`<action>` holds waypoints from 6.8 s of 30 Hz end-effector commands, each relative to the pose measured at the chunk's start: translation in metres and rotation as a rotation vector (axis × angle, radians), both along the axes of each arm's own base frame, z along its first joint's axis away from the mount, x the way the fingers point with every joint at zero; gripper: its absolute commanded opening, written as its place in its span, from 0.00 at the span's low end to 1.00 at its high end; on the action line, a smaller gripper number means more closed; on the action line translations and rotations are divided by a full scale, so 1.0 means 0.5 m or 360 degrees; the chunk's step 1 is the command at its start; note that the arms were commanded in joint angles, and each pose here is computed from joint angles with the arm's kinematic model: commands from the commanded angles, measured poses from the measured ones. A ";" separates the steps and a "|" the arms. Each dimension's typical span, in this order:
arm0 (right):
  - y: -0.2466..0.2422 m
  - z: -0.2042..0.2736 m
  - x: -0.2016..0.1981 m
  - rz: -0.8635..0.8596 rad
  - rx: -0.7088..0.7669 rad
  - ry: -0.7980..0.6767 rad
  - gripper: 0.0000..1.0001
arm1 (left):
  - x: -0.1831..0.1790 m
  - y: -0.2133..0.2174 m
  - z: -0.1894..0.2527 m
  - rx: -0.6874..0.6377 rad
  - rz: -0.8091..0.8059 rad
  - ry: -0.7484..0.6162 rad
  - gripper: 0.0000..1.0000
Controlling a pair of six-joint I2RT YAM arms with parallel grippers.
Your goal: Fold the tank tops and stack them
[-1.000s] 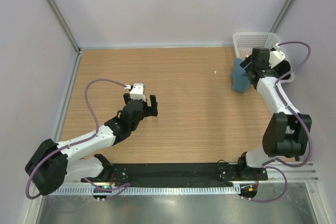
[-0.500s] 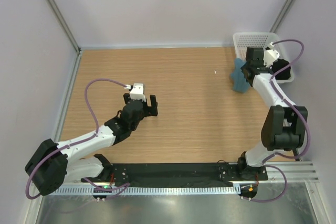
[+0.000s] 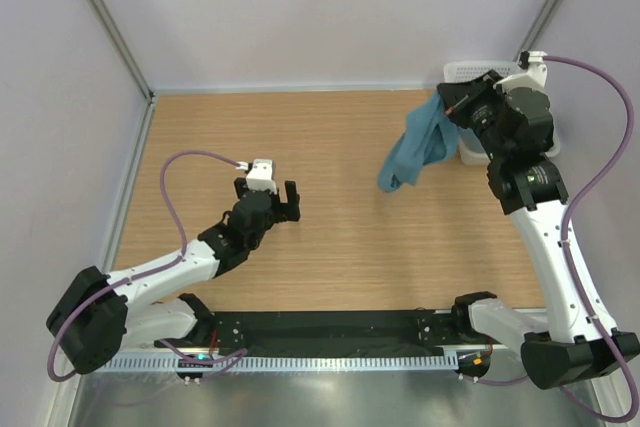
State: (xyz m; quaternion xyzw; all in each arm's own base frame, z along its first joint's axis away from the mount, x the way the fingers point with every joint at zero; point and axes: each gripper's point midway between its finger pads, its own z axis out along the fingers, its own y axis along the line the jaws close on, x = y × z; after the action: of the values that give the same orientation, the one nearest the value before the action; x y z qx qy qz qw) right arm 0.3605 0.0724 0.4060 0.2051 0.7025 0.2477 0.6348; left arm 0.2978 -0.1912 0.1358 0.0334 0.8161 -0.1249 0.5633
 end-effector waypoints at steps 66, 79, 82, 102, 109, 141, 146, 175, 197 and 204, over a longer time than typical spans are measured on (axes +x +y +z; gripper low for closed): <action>-0.037 -0.620 -0.086 -0.0183 -0.0131 0.0532 0.44 | 0.079 -0.253 -0.047 0.0061 -0.0341 0.0768 0.00; 0.162 -0.660 -0.079 0.0545 -0.0220 0.0588 0.51 | 0.124 0.195 -0.001 -0.0287 0.0661 0.0408 0.61; 0.195 -0.664 -0.085 0.0639 -0.0246 0.0592 0.53 | 0.123 0.164 -0.004 -0.0337 0.0539 0.0426 0.72; 0.165 -0.620 -0.172 0.0640 -0.0387 0.0833 0.50 | -0.056 -0.005 -0.080 -0.0419 -0.0019 0.0820 0.53; 0.169 -0.641 -0.233 0.0752 -0.0364 0.0943 0.49 | -0.070 -0.029 -0.135 -0.0338 -0.0024 0.0941 0.53; 0.183 -0.768 -0.238 0.0650 -0.0886 0.1338 0.33 | 0.011 0.017 -0.169 -0.0226 0.0217 0.0988 0.00; 0.136 -0.733 -0.170 0.0322 -0.1077 0.1307 0.01 | 0.023 0.070 -0.103 -0.0374 0.0289 0.0896 0.00; 0.259 -0.619 -0.140 0.0806 -0.0910 0.1163 0.01 | 0.003 0.079 0.026 -0.0548 0.0177 0.0829 0.00; 0.215 -0.647 -0.069 0.0731 -0.0806 0.1373 0.06 | -0.044 0.080 -0.102 -0.0602 0.0245 0.1082 0.00; 0.196 -0.663 -0.036 0.0643 -0.0658 0.1308 0.37 | 0.017 0.088 -0.094 -0.0541 0.0279 0.1007 0.33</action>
State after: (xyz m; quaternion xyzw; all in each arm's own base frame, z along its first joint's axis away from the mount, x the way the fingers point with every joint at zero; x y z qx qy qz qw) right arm 0.3210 0.1681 0.0493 -0.0040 0.9733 0.0888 0.2117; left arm 0.2731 -0.1436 0.0623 -0.1812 0.9355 -0.1973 0.2303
